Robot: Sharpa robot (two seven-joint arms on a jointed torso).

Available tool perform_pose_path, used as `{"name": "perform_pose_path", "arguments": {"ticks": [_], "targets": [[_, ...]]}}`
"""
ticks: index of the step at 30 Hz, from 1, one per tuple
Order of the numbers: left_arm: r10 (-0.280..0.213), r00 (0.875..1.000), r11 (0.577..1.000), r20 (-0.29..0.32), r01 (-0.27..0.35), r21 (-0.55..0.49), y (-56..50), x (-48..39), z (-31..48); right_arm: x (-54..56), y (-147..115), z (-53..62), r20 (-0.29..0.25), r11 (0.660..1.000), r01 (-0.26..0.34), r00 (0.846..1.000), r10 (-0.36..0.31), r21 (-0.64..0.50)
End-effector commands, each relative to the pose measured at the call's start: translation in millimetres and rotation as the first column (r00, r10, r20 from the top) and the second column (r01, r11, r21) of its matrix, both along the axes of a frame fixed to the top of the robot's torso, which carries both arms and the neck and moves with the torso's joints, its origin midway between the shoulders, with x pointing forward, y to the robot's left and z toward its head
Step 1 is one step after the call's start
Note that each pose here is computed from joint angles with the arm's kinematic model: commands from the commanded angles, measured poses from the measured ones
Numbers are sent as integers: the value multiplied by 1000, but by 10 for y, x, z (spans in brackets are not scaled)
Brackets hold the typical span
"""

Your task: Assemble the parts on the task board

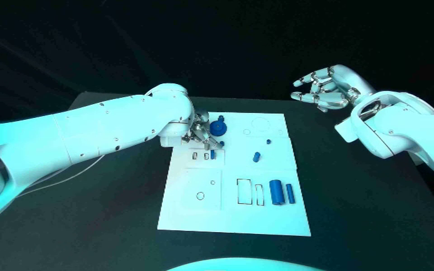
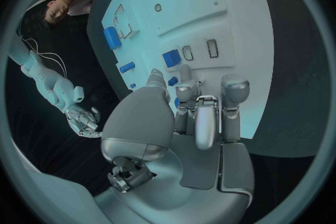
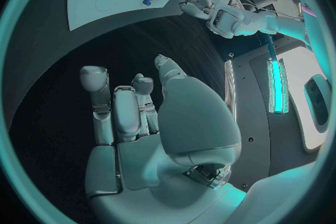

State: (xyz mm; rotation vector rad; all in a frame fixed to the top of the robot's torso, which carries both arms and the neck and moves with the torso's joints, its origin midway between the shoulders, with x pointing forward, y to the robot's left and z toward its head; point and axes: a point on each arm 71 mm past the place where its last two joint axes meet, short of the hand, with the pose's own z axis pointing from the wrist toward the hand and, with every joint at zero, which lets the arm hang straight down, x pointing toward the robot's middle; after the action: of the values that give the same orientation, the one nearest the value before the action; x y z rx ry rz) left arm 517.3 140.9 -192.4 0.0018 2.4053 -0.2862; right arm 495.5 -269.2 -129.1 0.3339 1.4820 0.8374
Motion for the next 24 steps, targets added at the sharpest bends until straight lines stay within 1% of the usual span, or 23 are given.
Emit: {"name": "perform_pose_path", "arguments": {"ticks": [1,15,24], "targets": [[-22,999,1000,-30,23,20,-21,-18,-28,2,12,5,10,1000,-7,1000,7,-9],[-38,998,999,-52,39,27,-48,-42,-56,7,17,1,7,1000,-7,1000,7,-12],[-38,997,999,-71,39,14,-51,-58,-63,13,21,-3,5,1000,-6,1000,7,-13]]}}
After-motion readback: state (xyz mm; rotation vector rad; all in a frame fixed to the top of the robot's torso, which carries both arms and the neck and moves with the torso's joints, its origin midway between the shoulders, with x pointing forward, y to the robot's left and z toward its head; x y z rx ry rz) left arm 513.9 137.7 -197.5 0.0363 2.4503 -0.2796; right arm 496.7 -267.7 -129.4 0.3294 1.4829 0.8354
